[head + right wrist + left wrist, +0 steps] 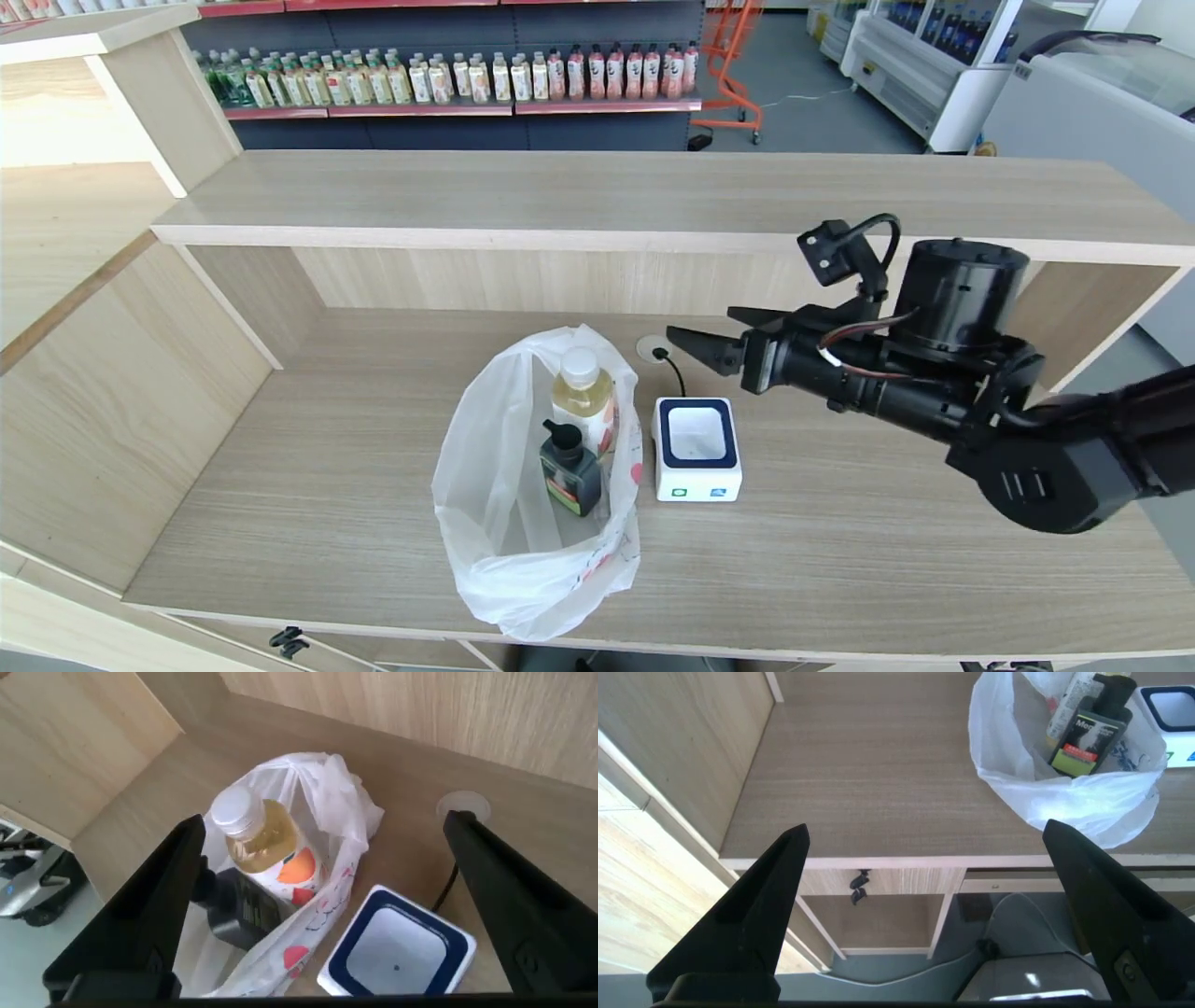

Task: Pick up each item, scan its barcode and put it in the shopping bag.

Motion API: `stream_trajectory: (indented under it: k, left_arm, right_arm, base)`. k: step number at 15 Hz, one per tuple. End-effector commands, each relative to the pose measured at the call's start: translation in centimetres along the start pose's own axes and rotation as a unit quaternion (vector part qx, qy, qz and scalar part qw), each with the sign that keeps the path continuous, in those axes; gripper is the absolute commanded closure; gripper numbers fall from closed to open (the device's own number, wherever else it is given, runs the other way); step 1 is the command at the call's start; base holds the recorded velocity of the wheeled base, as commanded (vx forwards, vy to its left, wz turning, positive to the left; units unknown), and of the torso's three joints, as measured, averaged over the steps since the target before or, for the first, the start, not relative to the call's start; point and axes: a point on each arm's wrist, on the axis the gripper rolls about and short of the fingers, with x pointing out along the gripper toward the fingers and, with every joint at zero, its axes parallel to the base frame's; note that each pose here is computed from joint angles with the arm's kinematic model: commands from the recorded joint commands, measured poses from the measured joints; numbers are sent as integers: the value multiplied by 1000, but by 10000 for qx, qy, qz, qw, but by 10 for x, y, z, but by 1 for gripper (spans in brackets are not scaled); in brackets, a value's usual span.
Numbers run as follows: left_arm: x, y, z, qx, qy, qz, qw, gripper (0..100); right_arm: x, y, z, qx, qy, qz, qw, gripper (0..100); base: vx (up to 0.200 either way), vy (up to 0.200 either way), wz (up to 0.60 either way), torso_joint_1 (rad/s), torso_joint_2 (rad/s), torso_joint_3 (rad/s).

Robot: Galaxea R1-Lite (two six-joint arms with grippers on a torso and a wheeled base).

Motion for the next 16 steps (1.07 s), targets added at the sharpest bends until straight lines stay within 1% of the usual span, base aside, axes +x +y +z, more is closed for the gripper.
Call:
stream_trajectory:
  k: [1,2,4,5,6,7,8,9,10,11,12,13,14,15,16]
  left_arm:
    - [0,0,0,-1,10,5,10000,0]
    - [0,0,0,-1,10,-3,10000,0]
    - [0,0,0,-1,10,-3,10000,0]
    - [0,0,0,-1,3,5,10000,0]
    - [0,0,0,-1,10,-3,10000,0]
    - [0,0,0,-1,10,-3,10000,0]
    - [0,0,0,-1,2,-3,10000,0]
    - [0,0,0,-1,10,5,10000,0]
    - [0,0,0,-1,10,5,10000,0]
    - [0,0,0,-1,3,5,10000,0]
    - [0,0,0,-1,3,5,10000,0]
    - [0,0,0,-1,10,-3,10000,0]
    - [0,0,0,-2,18,-3,10000,0]
    - [0,0,0,-1,10,5,10000,0]
    - [0,0,0,-2,18,-3,10000,0]
  right_arm:
    - [-136,22,16,62,-215,-569,9981,0]
    - [-162,27,1,49,-121,-770,9969,0]
    - [-216,44,-40,103,172,-1183,9928,0]
    - [-239,51,-56,144,297,-1383,9898,0]
    - [-264,59,-76,150,489,-1810,9822,0]
    - [-280,63,-86,70,537,-2138,9754,0]
    - [-302,72,-99,-61,500,-2492,9671,0]
    - [-312,77,-107,-93,502,-2651,9629,0]
    - [-330,88,-126,-244,382,-2986,9533,0]
    - [-334,91,-129,-320,214,-2910,9560,0]
    - [-337,93,-130,-525,20,-3001,9525,0]
    - [-337,91,-129,-624,64,-3443,9367,0]
    - [-337,91,-129,-429,7,-3559,9335,0]
    - [-339,94,-133,-359,-74,-3878,9210,0]
    - [-341,96,-134,-442,-248,-3994,9154,0]
  base:
    - [0,0,0,0,0,0]
    - [0,0,0,0,0,0]
    - [0,0,0,0,0,0]
    - [0,0,0,0,0,0]
    - [0,0,0,0,0,0]
    - [0,0,0,0,0,0]
    - [0,0,0,0,0,0]
    - [0,0,0,0,0,0]
    - [0,0,0,0,0,0]
    - [0,0,0,0,0,0]
    - [0,0,0,0,0,0]
    - [0,0,0,0,0,0]
    - [0,0,0,0,0,0]
    - [0,0,0,0,0,0]
    - [0,0,0,0,0,0]
